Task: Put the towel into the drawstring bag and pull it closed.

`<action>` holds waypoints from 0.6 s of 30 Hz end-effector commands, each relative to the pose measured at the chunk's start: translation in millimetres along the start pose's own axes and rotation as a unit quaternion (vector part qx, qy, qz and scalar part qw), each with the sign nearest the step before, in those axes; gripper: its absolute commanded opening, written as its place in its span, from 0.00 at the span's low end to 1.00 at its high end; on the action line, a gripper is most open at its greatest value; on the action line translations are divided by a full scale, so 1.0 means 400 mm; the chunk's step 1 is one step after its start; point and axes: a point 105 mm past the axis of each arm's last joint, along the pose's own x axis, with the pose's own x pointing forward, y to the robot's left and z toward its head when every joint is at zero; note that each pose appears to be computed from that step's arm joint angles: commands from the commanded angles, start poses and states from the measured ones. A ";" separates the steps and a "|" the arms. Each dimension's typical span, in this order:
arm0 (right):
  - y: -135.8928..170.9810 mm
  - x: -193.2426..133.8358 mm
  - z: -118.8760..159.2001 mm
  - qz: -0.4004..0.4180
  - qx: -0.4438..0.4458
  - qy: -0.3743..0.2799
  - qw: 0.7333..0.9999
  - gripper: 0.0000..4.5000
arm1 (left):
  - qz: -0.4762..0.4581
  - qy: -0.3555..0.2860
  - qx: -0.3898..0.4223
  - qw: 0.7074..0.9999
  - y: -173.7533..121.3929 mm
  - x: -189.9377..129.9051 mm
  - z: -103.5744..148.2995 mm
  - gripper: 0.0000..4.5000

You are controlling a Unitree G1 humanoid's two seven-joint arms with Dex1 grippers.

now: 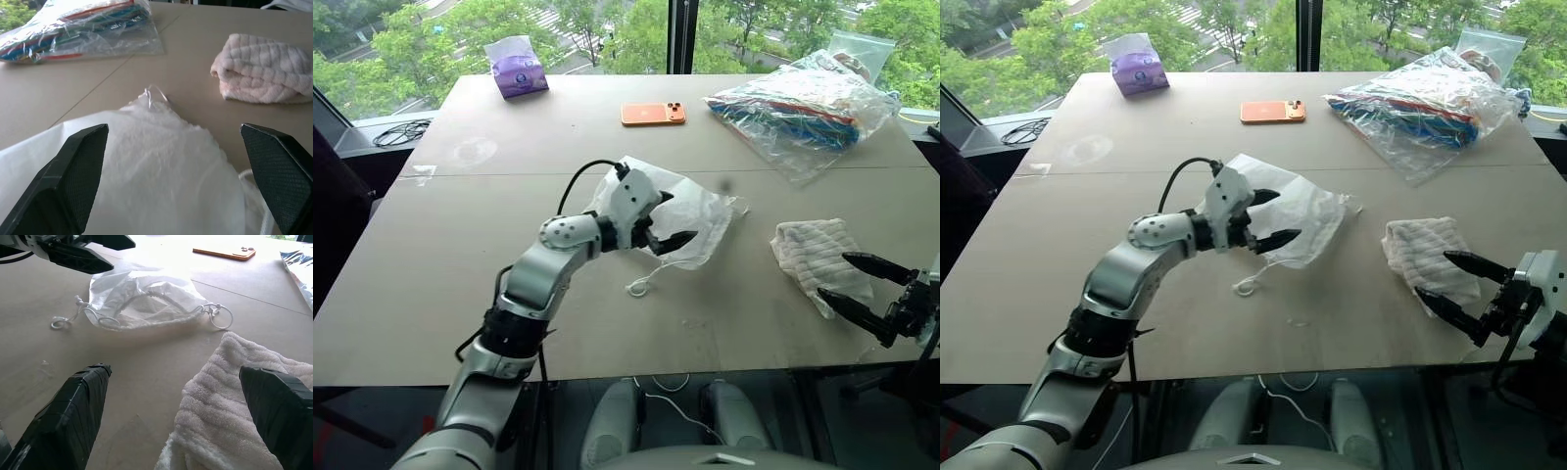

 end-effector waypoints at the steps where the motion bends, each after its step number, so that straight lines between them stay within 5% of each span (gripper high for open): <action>1: 0.017 0.008 0.041 0.001 -0.024 -0.021 0.999 1.00 | 0.061 0.031 0.043 0.997 0.008 0.025 -0.022 0.99; 18: 0.052 0.003 0.051 -0.017 -0.034 -0.032 0.999 1.00 | 0.097 0.093 0.103 0.986 -0.090 0.088 -0.066 0.99</action>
